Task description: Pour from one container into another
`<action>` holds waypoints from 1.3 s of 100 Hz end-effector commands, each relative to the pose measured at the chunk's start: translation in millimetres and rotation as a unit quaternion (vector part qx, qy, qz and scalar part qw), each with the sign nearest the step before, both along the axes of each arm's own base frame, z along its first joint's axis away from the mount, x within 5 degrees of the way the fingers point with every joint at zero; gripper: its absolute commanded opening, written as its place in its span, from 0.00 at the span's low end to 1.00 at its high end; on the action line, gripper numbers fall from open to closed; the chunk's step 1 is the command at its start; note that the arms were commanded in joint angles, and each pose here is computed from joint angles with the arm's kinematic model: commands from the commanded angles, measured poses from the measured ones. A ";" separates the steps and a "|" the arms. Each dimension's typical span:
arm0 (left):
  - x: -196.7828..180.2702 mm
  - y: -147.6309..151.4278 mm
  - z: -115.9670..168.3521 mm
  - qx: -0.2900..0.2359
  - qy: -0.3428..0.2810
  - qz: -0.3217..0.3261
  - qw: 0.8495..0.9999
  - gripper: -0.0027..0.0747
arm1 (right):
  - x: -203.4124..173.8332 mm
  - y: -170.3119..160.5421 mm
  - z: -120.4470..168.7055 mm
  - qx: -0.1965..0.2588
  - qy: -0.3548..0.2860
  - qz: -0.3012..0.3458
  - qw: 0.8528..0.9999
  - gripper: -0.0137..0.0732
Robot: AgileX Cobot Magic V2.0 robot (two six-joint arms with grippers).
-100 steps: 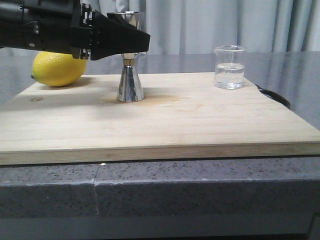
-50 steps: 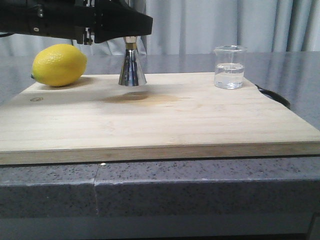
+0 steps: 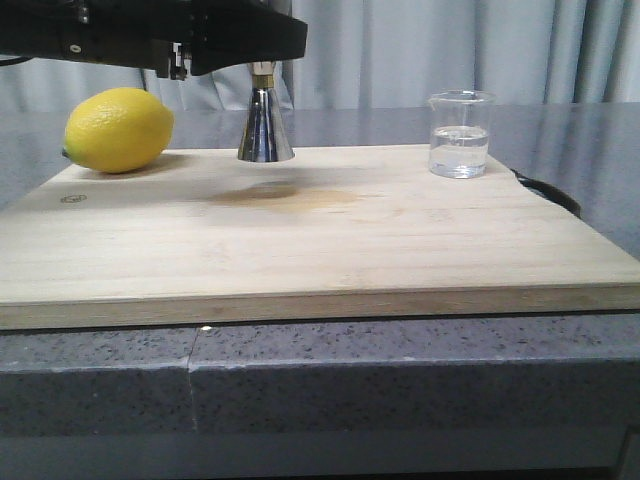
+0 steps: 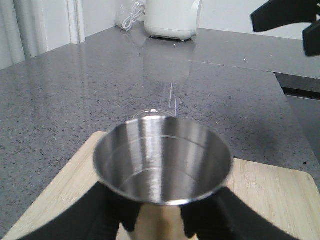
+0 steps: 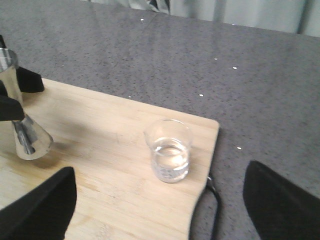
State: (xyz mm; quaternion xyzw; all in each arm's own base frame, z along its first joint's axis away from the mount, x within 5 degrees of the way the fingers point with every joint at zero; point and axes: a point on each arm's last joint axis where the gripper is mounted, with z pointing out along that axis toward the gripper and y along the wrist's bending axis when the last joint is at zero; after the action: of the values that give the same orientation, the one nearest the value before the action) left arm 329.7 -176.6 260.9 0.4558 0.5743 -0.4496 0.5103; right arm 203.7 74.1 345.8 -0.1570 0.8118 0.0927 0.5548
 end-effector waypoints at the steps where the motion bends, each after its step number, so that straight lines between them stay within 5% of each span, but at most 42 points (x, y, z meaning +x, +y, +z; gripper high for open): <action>1: -5.7 -1.5 34.6 -0.075 -0.022 -0.014 0.997 0.34 | 14.2 12.5 14.5 0.022 -0.072 0.014 0.997 0.85; 41: -5.7 -1.5 34.6 -0.075 -0.022 -0.014 0.997 0.34 | 59.4 34.3 -49.3 0.059 -0.149 0.009 0.987 0.85; 111: -5.7 -1.5 34.6 -0.075 -0.022 -0.014 0.997 0.34 | 99.4 34.9 -111.8 0.055 -0.142 -0.023 0.988 0.85; 130: -5.7 -1.5 34.6 -0.075 -0.022 -0.014 0.997 0.34 | 99.7 35.0 -112.3 0.055 -0.142 -0.023 0.988 0.72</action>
State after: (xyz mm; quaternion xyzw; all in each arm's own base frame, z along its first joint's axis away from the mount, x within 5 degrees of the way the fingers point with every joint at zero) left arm 329.7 -176.6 260.9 0.4553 0.5747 -0.4500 0.5099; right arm 300.9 111.0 209.5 -0.1316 0.7661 0.0963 0.6217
